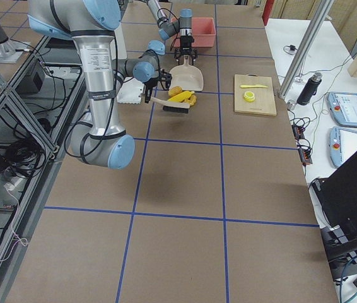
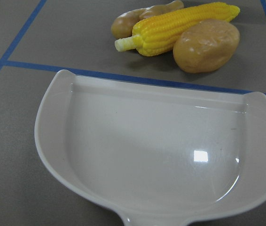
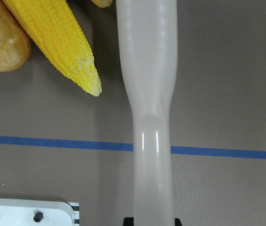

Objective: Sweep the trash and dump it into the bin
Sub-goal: 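Bring the held brush down behind the toy vegetables with the right gripper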

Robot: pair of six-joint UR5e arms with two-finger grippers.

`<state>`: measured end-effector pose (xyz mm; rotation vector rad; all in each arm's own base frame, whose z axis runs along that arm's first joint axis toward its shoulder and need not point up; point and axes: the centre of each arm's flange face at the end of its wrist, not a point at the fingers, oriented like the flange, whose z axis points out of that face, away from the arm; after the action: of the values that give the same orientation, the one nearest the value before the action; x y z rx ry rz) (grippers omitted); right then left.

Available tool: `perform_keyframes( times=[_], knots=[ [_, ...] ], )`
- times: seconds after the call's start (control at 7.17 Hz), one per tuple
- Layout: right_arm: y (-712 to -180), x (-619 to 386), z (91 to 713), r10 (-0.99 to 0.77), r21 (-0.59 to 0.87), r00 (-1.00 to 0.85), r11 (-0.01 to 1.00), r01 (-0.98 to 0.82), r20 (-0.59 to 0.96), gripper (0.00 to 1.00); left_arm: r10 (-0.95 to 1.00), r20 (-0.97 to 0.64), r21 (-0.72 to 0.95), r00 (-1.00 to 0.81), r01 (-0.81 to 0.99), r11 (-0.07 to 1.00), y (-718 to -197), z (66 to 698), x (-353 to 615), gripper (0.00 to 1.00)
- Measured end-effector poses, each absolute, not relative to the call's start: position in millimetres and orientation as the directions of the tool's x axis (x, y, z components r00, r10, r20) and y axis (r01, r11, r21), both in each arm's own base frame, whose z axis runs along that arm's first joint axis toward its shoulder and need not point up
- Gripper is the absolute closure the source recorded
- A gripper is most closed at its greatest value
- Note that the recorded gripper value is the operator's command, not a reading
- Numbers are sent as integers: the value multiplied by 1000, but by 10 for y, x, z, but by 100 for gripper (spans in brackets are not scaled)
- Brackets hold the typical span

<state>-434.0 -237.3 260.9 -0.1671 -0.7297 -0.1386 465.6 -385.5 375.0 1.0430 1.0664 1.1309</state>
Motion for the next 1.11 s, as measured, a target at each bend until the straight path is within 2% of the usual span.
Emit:
perform_keyframes(
  times=[0.56, 1.11],
  knots=[
    [-2341, -4673, 2675, -69, -101, 763, 980, 174, 643, 100, 988, -112, 975, 108, -181, 131, -3853, 3723, 4745, 3],
    [-2351, -5171, 2637, -76, -92, 726, 978, 189, 683, 100, 986, -111, 974, 121, -184, 132, -3865, 3725, 4756, 3]
  ],
)
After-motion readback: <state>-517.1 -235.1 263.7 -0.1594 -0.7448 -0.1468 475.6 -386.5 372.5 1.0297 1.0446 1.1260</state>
